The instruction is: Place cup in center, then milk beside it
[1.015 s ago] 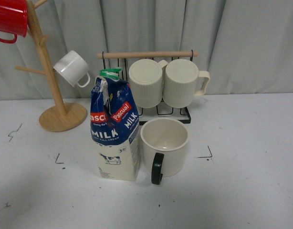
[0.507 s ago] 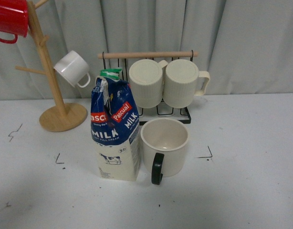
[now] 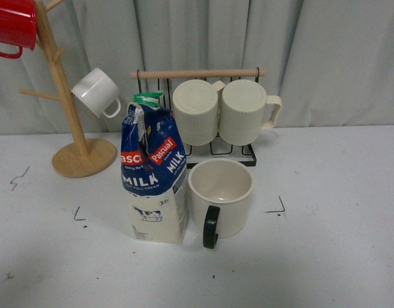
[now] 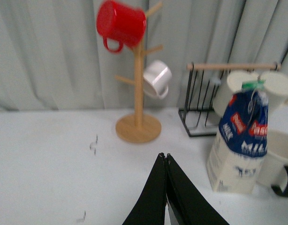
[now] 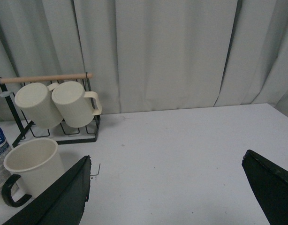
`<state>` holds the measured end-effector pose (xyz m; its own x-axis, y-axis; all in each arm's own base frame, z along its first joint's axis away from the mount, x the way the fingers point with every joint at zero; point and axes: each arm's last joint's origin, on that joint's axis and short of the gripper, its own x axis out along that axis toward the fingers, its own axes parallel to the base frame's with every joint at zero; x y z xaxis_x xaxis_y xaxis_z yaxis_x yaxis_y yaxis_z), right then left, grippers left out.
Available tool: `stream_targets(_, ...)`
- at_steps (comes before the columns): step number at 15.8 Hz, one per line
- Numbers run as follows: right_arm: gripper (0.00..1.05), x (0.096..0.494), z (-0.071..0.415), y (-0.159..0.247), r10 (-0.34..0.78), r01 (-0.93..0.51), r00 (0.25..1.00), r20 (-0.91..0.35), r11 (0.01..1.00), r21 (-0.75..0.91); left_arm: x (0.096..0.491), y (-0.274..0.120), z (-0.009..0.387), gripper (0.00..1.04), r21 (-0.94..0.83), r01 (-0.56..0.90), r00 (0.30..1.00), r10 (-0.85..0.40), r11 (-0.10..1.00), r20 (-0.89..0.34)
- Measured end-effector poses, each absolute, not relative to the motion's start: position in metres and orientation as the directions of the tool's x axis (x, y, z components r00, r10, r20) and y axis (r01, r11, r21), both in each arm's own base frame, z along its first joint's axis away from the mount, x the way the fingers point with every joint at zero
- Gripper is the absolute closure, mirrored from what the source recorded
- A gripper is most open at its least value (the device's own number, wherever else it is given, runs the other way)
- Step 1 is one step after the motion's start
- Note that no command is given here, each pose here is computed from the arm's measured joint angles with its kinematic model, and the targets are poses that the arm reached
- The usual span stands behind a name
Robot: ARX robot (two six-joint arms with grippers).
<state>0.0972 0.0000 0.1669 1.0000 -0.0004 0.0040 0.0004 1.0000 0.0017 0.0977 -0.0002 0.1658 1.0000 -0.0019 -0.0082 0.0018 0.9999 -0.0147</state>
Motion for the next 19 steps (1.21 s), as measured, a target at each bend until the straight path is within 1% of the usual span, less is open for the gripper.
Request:
stream_targets(1,0.06,0.0972,0.1669,0.0,0.0,0.0,1.0,0.004,1.0,0.002,0.0971,-0.0002,0.1699,1.03,-0.015,0.001,1.0,0.0,1.0,0.02)
stream_targets(2,0.06,0.0972,0.1669,0.0,0.0,0.0,1.0,0.004,1.0,0.002,0.0975,-0.0002,0.166,1.03,-0.014,0.002,1.0,-0.002,1.0,-0.005)
stream_targets(3,0.06,0.0972,0.1669,0.0,0.0,0.0,1.0,0.004,1.0,0.002,0.0975,-0.0002,0.1664,0.87,-0.015,0.002,1.0,-0.002,1.0,0.0)
stream_targets(5,0.06,0.0972,0.1669,0.0,0.0,0.0,1.0,0.004,1.0,0.002,0.0975,-0.0002,0.1664,0.63,-0.015,0.002,1.0,-0.002,1.0,-0.001)
stream_targets(9,0.06,0.0972,0.1669,0.0,0.0,0.0,1.0,0.004,1.0,0.002,0.0975,-0.0002,0.1664,0.11,-0.015,0.002,1.0,-0.002,1.0,-0.001)
stream_targets(10,0.06,0.0972,0.1669,0.0,0.0,0.0,1.0,0.004,1.0,0.002,0.0975,-0.0002,0.1664,0.05,-0.014,0.002,1.0,-0.002,1.0,-0.001)
stream_targets(11,0.06,0.0972,0.1669,0.0,0.0,0.0,1.0,0.004,1.0,0.002,0.0975,-0.0002,0.1664,0.07,-0.014,0.002,1.0,-0.002,1.0,-0.001)
stream_targets(19,0.06,0.0972,0.1669,0.0,0.0,0.0,1.0,0.004,1.0,0.002,0.0975,-0.0002,0.1664,0.07,-0.014,0.002,1.0,-0.002,1.0,-0.001)
